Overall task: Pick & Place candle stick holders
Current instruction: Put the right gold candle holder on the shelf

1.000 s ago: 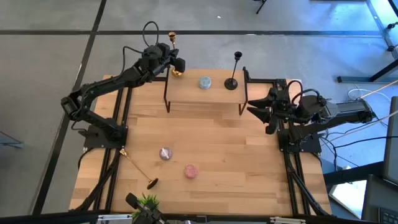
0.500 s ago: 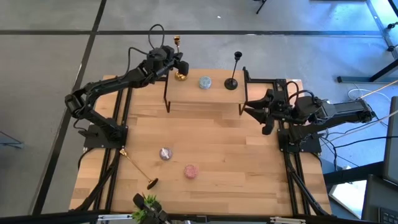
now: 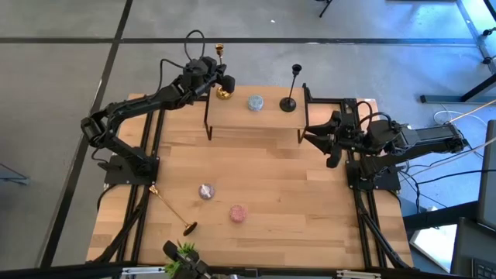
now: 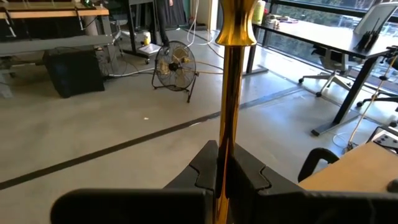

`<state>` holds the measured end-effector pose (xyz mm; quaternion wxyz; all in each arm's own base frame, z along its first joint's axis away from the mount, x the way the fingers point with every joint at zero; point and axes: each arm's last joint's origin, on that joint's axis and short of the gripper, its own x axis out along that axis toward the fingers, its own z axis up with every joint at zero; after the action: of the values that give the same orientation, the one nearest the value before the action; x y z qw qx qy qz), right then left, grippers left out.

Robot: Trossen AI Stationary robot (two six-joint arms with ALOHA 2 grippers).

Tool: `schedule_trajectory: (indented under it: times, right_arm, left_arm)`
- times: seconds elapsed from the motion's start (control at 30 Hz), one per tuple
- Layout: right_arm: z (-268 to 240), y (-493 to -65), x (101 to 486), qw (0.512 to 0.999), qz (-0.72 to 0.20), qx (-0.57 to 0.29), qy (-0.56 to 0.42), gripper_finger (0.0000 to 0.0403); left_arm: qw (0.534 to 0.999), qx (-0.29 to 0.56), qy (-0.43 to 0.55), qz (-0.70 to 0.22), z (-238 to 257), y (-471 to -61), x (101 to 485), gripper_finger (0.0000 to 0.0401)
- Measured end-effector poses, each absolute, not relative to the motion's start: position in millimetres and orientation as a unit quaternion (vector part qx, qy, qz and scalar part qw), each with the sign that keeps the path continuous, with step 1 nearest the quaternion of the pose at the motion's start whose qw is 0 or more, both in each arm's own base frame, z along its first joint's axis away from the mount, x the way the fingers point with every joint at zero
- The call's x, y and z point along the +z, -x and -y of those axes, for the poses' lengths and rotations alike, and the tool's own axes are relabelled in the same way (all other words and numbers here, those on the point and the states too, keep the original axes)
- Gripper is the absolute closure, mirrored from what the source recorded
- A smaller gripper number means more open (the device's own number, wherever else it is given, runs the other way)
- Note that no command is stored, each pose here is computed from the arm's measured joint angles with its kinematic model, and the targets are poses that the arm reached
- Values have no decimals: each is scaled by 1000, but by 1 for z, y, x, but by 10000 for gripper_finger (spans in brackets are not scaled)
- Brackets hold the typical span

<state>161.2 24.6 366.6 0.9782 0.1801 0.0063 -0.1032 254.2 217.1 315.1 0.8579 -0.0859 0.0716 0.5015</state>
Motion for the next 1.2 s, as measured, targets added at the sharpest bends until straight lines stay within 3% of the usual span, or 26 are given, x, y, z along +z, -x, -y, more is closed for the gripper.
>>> schedule_trajectory:
  times: [1.2]
  right_arm:
    - [-24,-161,367,978,-6,-102,-180,247]
  left_arm:
    - [851,512,80,-88,-219,-252,313,389]
